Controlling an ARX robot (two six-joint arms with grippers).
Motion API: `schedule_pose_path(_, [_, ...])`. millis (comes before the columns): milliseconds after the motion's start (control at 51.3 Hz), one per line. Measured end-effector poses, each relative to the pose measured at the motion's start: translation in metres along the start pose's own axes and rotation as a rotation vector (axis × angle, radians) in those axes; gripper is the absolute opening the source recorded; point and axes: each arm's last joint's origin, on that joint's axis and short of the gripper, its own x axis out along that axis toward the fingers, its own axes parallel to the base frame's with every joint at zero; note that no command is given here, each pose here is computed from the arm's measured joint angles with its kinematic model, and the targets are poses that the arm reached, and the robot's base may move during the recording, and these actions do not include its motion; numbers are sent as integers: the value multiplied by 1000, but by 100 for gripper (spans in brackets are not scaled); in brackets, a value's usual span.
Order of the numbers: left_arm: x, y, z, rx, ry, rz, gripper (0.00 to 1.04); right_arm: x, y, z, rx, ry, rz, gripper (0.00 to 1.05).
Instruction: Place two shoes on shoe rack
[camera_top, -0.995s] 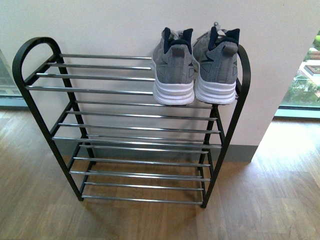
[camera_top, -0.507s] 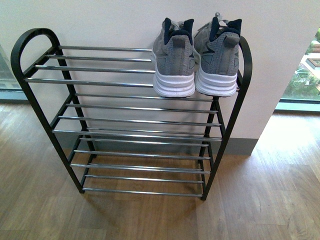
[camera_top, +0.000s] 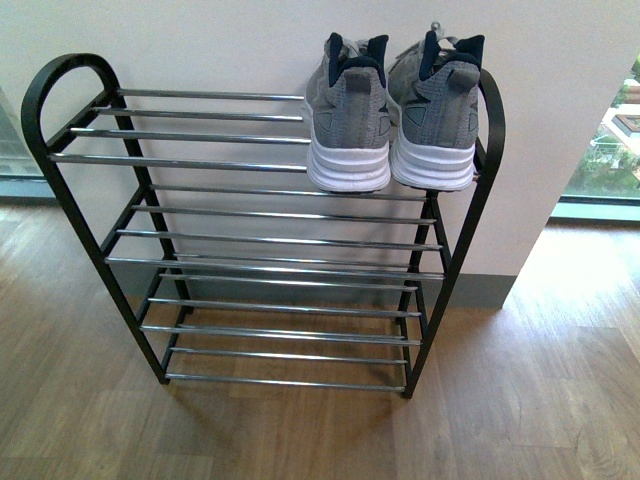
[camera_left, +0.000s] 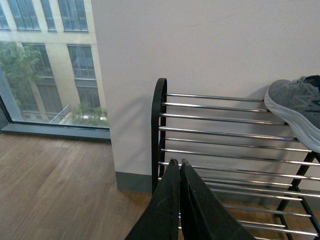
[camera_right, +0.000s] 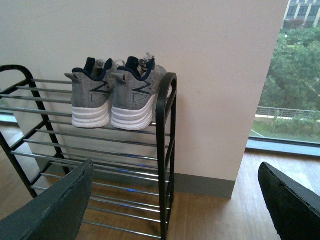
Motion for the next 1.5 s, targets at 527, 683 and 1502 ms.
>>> schedule_pose_path(527, [-16,0,-4,0,17,1,1,0,0,0,0,0,0,95])
schedule_pose_path(683, [-16,0,-4,0,16,1,1,0,0,0,0,0,0,95])
schedule_pose_path(1502, [-16,0,-4,0,16,1,95,0,0,0,0,0,-3,95])
